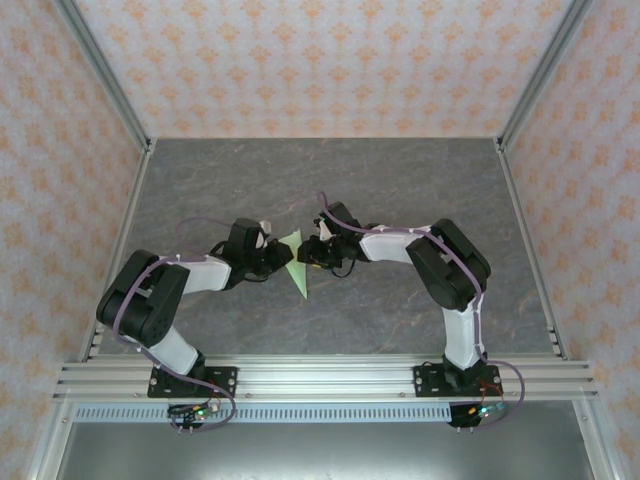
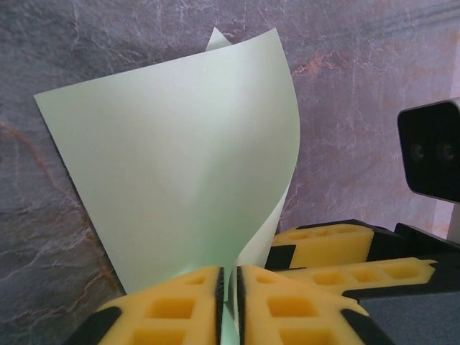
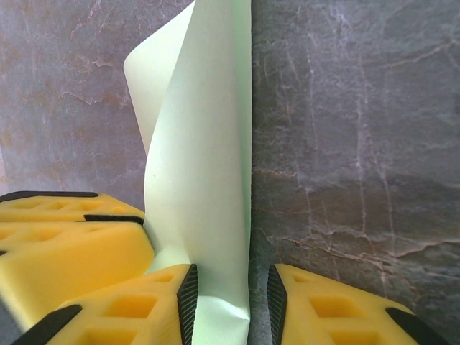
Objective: Fold a paper plane with a square sheet of paper (fold left side to right side)
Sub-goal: Fold the wing for the fifth time at the center of the table.
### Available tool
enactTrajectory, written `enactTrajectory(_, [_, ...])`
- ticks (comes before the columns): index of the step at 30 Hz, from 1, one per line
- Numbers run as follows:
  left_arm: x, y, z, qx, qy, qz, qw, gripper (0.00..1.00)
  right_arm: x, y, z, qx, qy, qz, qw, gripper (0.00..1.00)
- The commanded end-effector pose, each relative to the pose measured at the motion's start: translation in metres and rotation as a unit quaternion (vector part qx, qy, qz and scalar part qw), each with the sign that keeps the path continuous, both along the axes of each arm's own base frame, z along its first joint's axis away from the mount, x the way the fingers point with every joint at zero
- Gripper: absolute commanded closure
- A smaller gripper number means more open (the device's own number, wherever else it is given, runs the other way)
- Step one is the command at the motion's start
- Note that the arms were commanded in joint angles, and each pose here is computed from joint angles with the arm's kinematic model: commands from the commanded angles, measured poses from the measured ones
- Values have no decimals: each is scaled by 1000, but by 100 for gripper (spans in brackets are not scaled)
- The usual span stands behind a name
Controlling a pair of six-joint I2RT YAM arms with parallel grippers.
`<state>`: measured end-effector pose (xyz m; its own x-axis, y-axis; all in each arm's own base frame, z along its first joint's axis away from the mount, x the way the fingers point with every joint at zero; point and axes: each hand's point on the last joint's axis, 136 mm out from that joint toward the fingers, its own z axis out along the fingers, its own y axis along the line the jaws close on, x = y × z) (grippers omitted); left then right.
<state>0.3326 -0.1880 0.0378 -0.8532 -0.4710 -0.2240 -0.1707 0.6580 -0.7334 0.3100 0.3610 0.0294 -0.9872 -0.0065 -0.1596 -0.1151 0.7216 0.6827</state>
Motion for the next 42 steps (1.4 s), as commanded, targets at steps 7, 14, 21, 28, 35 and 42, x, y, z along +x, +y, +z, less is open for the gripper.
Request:
enactTrajectory(7, [5, 8, 3, 25, -14, 1, 1000, 100, -11, -15, -23, -50, 7, -2, 999, 63])
enactTrajectory(14, [2, 19, -4, 36, -10, 7, 999, 100, -10, -19, 0, -49, -27, 5, 998, 61])
enactTrajectory(21, [4, 21, -8, 39, -12, 6, 999, 100, -26, -27, 11, -69, -43, 21, 996, 61])
enactTrajectory(28, [9, 19, -11, 39, -11, 3, 999, 100, -52, -34, 26, -184, -123, 66, 973, 62])
enactTrajectory(35, [10, 19, -17, 42, -6, 2, 999, 100, -76, -20, 31, -243, -160, 119, 949, 67])
enactTrajectory(42, [10, 19, -19, 44, -3, 1, 999, 100, -79, -11, 23, -299, -174, 146, 927, 71])
